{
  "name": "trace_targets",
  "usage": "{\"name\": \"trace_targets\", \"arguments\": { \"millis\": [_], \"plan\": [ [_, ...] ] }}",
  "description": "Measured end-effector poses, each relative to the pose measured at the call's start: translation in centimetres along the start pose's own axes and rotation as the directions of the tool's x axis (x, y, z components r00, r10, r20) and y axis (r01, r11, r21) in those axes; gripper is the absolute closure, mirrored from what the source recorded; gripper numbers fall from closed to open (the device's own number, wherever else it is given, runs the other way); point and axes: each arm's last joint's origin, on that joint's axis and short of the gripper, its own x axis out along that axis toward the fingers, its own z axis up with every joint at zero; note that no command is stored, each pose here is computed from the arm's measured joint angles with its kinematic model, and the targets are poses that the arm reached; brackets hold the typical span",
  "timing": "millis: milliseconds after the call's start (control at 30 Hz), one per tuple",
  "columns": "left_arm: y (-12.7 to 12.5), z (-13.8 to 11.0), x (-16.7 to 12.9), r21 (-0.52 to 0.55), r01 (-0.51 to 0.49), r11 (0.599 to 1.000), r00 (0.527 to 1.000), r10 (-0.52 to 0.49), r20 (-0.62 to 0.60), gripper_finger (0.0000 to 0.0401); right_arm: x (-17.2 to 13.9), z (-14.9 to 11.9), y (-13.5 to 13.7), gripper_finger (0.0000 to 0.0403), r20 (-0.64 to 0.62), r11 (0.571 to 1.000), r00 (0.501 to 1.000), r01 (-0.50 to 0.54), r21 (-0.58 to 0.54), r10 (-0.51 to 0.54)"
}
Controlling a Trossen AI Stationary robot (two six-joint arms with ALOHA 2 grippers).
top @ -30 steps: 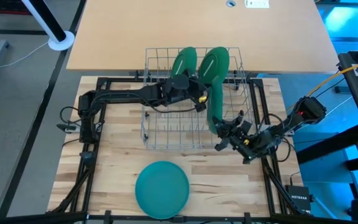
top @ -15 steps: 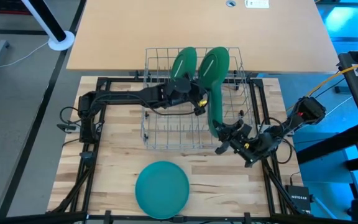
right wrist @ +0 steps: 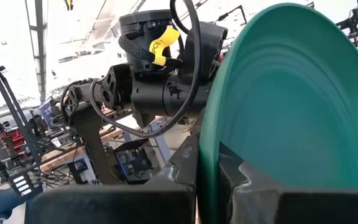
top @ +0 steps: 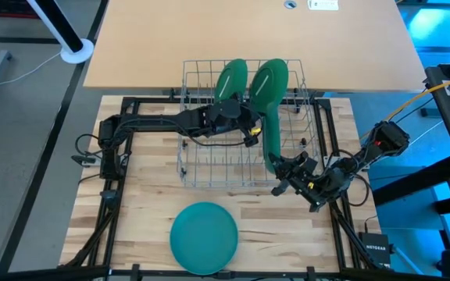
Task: Sort dishes
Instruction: Put the green plate in the dish rack
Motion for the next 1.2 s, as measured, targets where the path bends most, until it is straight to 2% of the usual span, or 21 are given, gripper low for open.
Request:
{"name": "trace_targets", "arguments": {
  "millis": [600, 1200],
  "plan": [
    [-0.24, 0.03, -0.08, 0.017, 0.002, 1.0, 1.0, -0.002, -0.001, 0.0401, -0.01, -0.46, 0.02, 0.0381, -0.028, 0.998, 0.999, 0.033, -0.05, -0.034],
    [-0.82, 0.19, -0.27, 0.025, 0.028, 0.999, 1.0, -0.028, 0.008, 0.0401, 0.04, -0.61, 0.06, 0.0342, -0.031, 0.996, 0.999, 0.025, -0.08, -0.028]
  ]
}}
